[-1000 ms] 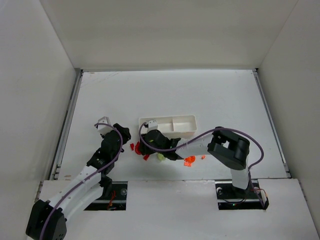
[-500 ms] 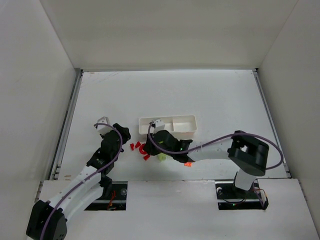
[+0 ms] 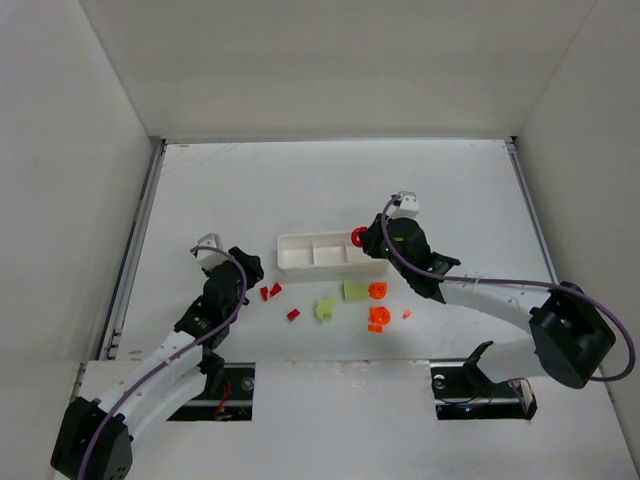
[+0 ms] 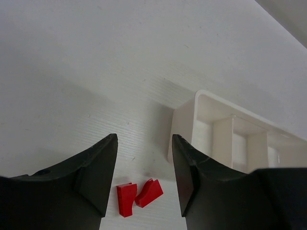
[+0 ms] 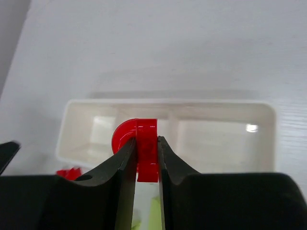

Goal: Sort the legos into containers by color

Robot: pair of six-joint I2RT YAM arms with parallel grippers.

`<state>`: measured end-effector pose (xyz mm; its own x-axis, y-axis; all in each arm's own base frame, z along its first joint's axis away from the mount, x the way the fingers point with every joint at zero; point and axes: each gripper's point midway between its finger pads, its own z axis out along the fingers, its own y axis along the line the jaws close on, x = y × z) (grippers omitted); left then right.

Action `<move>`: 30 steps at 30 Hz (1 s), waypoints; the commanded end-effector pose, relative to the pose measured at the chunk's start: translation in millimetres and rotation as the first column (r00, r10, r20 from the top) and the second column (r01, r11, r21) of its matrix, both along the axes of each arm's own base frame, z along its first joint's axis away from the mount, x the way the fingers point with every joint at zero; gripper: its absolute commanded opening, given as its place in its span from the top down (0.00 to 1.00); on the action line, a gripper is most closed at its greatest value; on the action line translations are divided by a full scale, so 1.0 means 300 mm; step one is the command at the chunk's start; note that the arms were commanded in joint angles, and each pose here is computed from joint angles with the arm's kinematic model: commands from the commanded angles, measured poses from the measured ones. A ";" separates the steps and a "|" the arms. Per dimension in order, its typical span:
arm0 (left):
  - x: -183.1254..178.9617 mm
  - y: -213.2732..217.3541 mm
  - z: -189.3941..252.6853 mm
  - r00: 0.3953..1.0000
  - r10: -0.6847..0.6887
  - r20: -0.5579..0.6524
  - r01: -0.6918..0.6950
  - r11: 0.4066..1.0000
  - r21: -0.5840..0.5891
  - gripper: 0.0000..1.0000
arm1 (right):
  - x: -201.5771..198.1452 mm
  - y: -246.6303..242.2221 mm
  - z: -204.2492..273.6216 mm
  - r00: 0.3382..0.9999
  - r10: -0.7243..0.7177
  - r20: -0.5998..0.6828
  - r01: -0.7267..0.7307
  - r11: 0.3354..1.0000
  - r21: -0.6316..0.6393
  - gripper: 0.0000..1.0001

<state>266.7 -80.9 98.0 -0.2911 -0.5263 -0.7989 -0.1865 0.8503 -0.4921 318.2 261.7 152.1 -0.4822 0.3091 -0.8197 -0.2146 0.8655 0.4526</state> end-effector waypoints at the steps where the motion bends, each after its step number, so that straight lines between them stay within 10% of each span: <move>1: 0.014 -0.016 0.035 0.999 -0.009 0.050 0.010 1.000 -0.012 0.54 | 0.037 -0.107 -0.071 0.994 -0.107 -0.014 0.104 0.987 -0.120 0.75; 16: 0.013 -0.033 0.030 0.999 -0.030 0.036 0.030 1.000 -0.005 0.52 | 0.027 -0.155 -0.017 0.988 -0.138 0.072 0.150 0.967 -0.206 0.45; 30: 0.020 -0.061 0.019 0.998 -0.056 -0.006 0.056 0.998 0.039 0.54 | -0.530 0.213 -0.180 0.887 0.446 -0.122 -0.460 0.877 -0.136 0.49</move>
<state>263.0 -92.8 79.0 -0.3662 -0.4734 -0.8011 -0.1728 0.8806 -0.4413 178.0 311.5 103.2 -0.5845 -0.0445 -0.8102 -0.5146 0.7923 0.3278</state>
